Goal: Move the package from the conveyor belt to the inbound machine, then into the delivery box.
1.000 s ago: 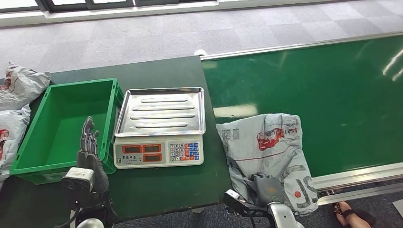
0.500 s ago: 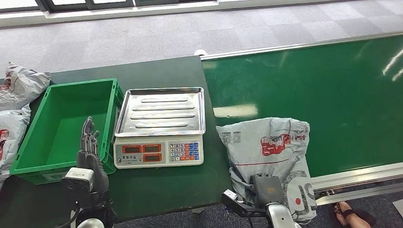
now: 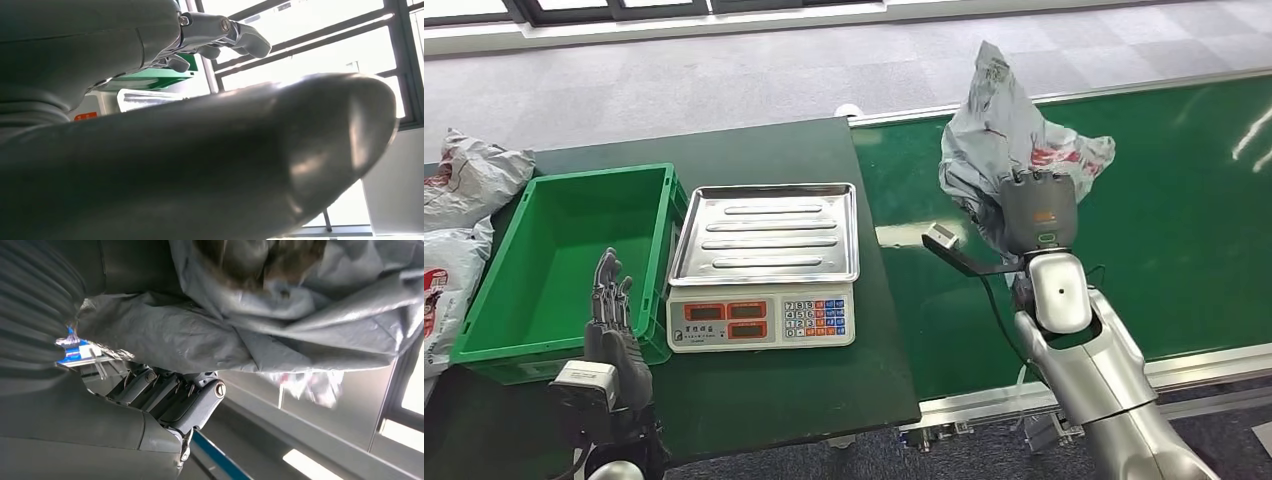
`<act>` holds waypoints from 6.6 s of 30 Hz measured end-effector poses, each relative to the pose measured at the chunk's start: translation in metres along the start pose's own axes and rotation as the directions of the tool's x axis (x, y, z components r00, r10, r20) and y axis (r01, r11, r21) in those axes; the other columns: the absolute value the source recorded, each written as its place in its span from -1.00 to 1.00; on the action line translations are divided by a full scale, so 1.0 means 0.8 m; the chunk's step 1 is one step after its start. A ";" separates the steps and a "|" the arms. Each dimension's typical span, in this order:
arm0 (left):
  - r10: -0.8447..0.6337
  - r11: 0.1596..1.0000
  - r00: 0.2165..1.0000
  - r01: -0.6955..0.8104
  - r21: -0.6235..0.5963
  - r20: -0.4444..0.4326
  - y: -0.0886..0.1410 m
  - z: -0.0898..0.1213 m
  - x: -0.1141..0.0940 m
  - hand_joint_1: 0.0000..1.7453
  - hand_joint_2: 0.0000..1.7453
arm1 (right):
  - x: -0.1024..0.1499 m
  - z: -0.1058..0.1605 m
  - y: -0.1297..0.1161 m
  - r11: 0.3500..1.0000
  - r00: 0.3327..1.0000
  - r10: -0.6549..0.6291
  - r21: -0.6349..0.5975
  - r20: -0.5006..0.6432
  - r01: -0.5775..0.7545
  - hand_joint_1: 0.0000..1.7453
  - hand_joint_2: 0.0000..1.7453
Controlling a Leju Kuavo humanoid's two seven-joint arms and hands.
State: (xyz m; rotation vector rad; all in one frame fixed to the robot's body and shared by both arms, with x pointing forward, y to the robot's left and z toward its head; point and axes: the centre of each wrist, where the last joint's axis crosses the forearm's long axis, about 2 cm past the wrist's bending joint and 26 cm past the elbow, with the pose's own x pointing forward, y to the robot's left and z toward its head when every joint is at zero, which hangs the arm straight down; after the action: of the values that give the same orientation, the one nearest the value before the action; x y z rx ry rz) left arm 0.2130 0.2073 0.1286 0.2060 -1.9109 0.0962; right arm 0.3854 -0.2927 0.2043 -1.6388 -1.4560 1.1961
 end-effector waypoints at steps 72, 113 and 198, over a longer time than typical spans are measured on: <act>0.105 0.978 0.994 -0.111 0.178 0.044 -0.006 -0.021 -0.008 -1.00 -1.00 | 0.298 -0.027 -0.042 0.955 0.756 -0.261 0.045 0.601 0.294 -1.00 -1.00; -0.009 0.988 0.996 -0.006 0.153 0.093 -0.004 -0.023 -0.004 -1.00 -1.00 | 0.244 -0.038 -0.106 -0.359 -0.431 -0.900 0.452 0.063 0.816 -1.00 -1.00; -0.541 -0.454 0.026 0.833 -0.317 0.841 -0.020 -0.305 -0.008 1.00 1.00 | 0.051 0.245 -0.065 -0.090 -0.067 -0.938 -0.053 0.341 0.995 -1.00 1.00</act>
State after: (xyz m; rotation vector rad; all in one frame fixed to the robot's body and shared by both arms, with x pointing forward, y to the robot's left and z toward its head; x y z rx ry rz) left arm 0.4436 0.2329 0.2057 0.8607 -1.2354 -2.1797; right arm 0.1838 -0.2644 0.1663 -0.0429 -2.3238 0.1383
